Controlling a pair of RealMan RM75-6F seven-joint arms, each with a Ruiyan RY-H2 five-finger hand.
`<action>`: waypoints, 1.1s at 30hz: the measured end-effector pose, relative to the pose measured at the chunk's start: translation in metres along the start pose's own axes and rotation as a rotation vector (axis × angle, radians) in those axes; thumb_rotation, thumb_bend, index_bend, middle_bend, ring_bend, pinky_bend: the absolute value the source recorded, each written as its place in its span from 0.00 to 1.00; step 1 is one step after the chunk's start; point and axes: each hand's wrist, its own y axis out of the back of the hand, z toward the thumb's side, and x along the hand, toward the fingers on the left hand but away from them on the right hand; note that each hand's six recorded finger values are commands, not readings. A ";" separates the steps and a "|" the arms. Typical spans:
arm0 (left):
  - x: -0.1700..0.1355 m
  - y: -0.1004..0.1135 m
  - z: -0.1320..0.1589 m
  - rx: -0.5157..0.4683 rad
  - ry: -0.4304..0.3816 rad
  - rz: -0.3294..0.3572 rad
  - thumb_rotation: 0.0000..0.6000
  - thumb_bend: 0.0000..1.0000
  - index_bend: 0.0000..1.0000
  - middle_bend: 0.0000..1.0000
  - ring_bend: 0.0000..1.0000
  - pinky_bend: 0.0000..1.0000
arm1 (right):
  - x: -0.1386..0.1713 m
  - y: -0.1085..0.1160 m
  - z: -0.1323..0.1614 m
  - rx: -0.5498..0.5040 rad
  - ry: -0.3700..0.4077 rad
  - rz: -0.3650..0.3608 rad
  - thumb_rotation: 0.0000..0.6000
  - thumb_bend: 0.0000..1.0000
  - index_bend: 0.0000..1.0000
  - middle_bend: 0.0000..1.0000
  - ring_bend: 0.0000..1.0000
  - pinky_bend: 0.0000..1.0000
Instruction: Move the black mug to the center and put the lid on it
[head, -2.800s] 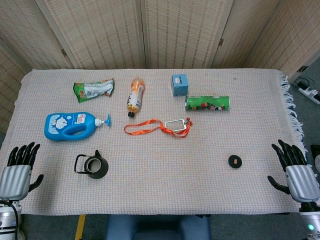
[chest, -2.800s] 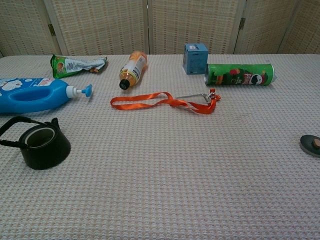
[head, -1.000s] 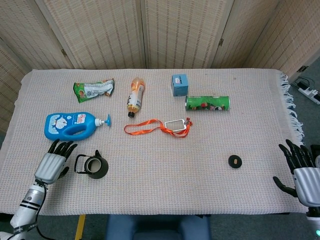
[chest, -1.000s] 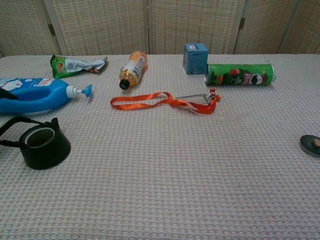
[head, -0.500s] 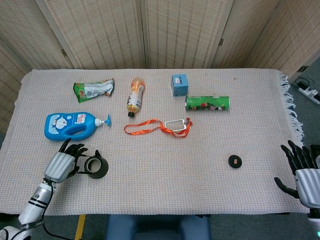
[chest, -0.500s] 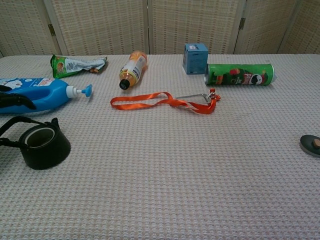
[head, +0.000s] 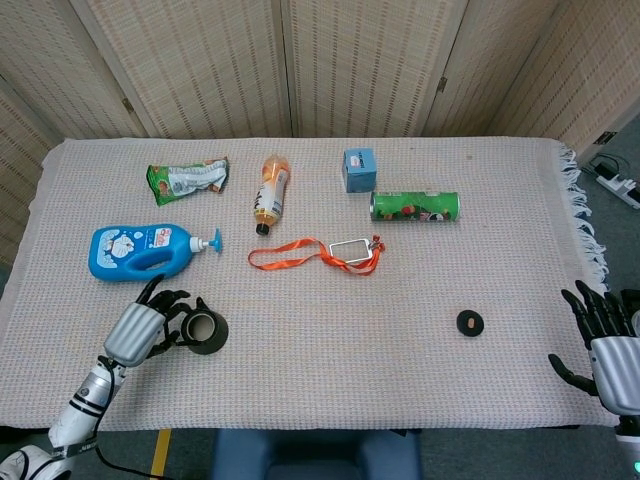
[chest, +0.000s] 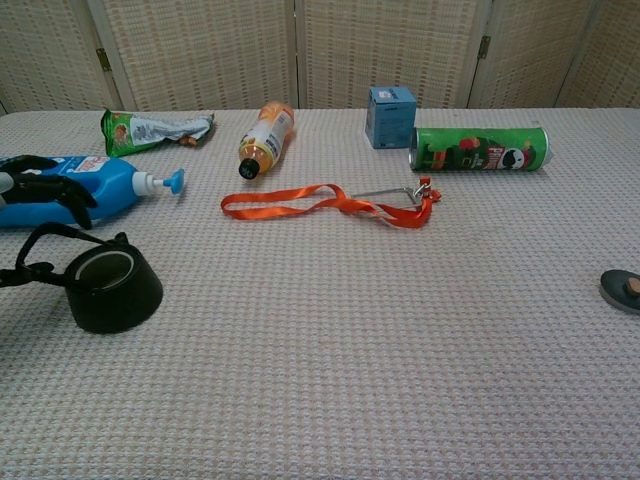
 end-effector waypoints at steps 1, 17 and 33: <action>0.001 0.001 0.002 -0.007 -0.006 0.004 1.00 0.35 0.39 0.23 0.25 0.00 | 0.000 0.000 0.000 0.000 0.000 0.000 1.00 0.27 0.00 0.00 0.07 0.00; 0.024 0.011 0.038 -0.042 -0.128 0.066 1.00 0.42 0.56 0.40 0.37 0.00 | 0.001 0.002 -0.003 -0.005 -0.005 -0.004 1.00 0.27 0.00 0.00 0.07 0.00; 0.044 0.028 0.069 -0.019 -0.222 0.109 1.00 0.52 0.61 0.42 0.39 0.00 | 0.003 -0.001 -0.006 -0.013 -0.013 -0.004 1.00 0.27 0.00 0.00 0.07 0.00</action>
